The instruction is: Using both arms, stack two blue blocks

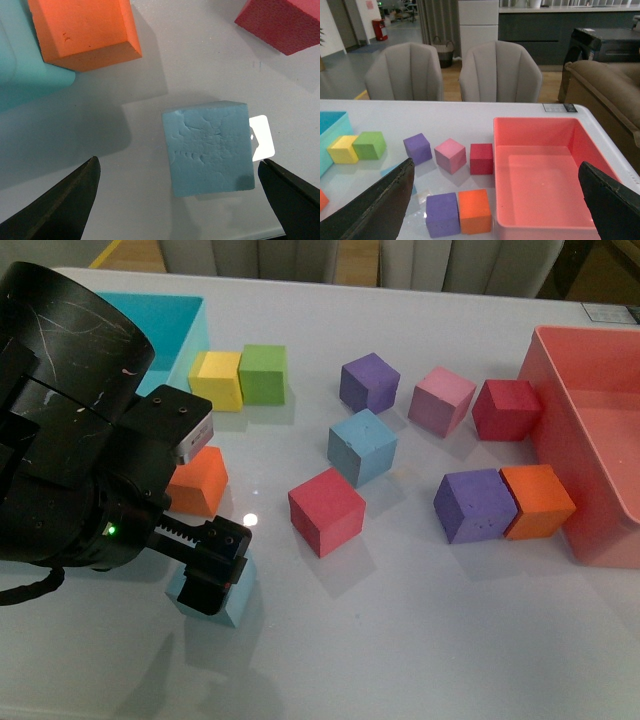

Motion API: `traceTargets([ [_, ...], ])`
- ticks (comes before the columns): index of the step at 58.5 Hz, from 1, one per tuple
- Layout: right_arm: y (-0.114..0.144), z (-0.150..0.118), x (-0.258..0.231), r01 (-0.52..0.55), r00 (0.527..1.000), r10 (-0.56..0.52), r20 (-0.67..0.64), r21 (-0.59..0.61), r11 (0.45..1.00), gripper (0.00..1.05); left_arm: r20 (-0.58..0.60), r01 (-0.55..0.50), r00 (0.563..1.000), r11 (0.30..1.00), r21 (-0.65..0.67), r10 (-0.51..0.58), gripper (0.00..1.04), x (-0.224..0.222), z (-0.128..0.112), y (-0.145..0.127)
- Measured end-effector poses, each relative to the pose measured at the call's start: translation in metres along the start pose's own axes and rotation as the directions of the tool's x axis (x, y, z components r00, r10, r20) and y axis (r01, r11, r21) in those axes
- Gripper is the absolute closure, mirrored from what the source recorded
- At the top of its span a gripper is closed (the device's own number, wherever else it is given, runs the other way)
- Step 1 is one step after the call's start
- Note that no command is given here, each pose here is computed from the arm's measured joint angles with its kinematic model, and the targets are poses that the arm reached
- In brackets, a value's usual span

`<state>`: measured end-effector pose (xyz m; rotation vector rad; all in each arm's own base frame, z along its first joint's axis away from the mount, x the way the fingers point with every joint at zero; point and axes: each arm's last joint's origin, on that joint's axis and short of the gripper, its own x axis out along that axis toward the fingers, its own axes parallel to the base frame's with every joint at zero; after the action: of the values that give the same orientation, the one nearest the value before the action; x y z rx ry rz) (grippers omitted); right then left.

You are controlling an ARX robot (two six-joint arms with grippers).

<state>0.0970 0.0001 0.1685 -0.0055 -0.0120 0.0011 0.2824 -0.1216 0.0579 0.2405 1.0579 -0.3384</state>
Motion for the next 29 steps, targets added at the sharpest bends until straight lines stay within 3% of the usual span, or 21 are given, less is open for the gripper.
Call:
traceTargets([
  [29,0.000,0.000,0.000,0.000,1.000,0.000,0.000,0.000,1.000,0.09,-0.040,-0.003,0.999,1.000,0.013,0.003,0.09,0.016,-0.002,0.003],
])
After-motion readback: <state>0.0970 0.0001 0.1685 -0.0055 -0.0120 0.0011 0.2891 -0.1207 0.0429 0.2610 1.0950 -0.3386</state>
